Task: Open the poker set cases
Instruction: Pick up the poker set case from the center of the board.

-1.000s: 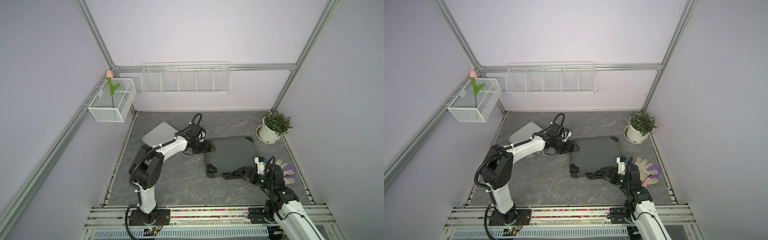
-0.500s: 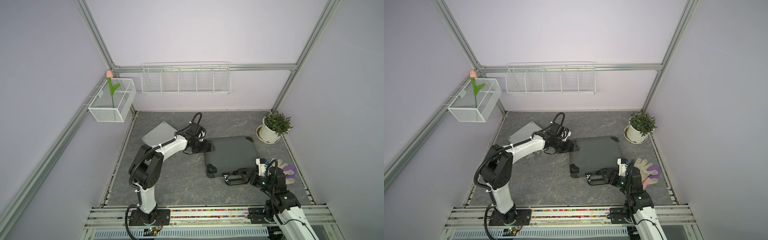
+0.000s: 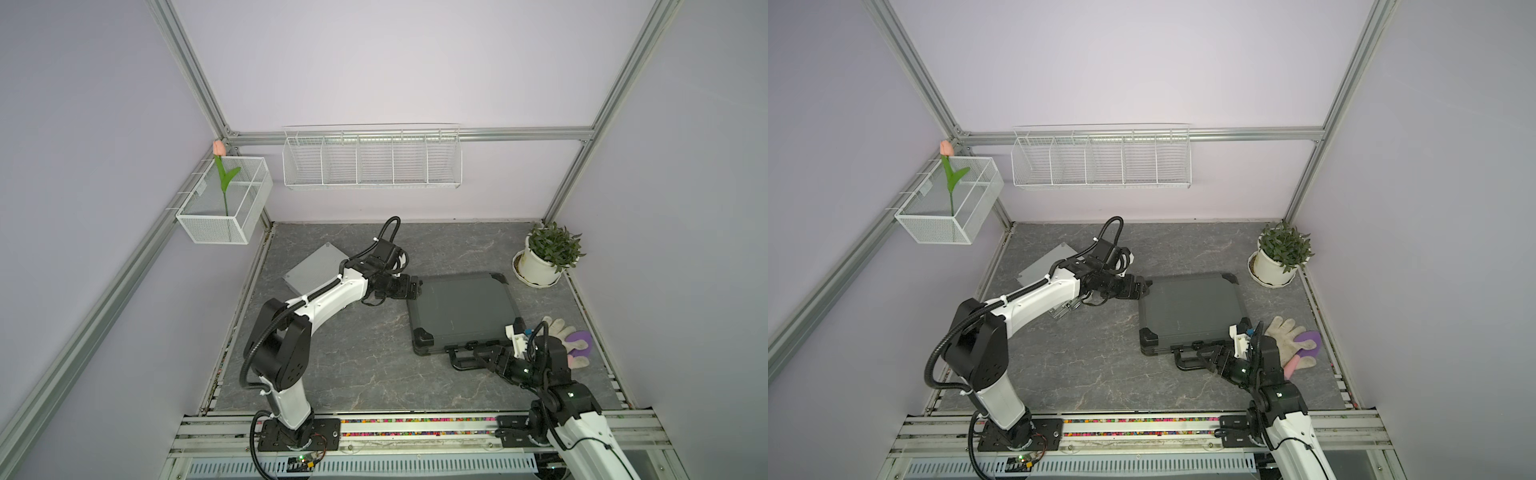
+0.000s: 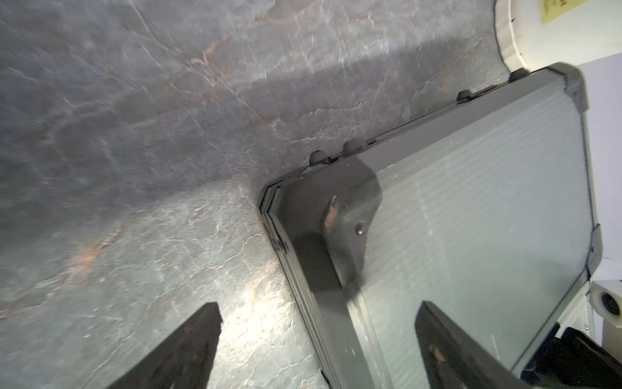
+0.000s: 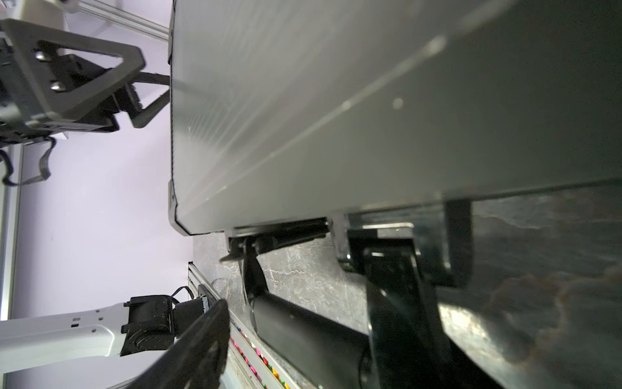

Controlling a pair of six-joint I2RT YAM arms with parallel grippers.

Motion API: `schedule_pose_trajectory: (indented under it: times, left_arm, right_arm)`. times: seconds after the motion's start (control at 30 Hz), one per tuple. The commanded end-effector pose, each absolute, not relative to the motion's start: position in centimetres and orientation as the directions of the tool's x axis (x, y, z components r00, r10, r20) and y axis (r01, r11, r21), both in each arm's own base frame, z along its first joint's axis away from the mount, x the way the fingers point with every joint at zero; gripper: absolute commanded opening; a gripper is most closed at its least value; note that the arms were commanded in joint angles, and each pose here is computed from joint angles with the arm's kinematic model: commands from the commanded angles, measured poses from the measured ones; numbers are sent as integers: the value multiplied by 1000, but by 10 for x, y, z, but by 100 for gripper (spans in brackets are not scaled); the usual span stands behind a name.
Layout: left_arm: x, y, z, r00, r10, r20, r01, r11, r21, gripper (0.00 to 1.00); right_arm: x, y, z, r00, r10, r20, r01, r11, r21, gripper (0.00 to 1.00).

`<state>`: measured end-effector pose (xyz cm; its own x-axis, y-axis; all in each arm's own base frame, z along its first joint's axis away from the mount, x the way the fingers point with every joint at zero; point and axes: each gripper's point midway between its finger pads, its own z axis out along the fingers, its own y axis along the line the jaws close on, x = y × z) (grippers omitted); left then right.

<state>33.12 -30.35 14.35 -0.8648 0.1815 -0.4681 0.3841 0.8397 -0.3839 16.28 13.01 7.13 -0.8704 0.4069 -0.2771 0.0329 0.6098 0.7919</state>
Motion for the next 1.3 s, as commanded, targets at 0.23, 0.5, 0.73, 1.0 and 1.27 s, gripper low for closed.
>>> schedule_pose_trajectory:
  times: [0.23, 0.5, 0.73, 1.0, 1.27]
  left_arm:
    - [293, -323, 231, -464, 388, -797, 705, 706, -67, 92]
    - [182, -374, 250, 253, 426, -869, 875, 282, 393, 91]
    - [133, -394, 217, 522, 461, -718, 774, 99, 626, 87]
    - [107, -411, 188, 599, 471, -648, 717, 45, 695, 82]
    - [100, -433, 144, 559, 527, -640, 758, -12, 652, 78]
  right_arm:
    - [168, 134, 90, -867, 411, -281, 15, 585, 811, 79]
    - [173, 134, 95, -857, 412, -309, -8, 589, 808, 80]
    - [176, 133, 97, -850, 415, -323, -16, 593, 805, 82]
    - [178, 133, 100, -844, 424, -329, -17, 592, 806, 82]
    - [175, 131, 99, -842, 430, -325, -7, 594, 805, 82]
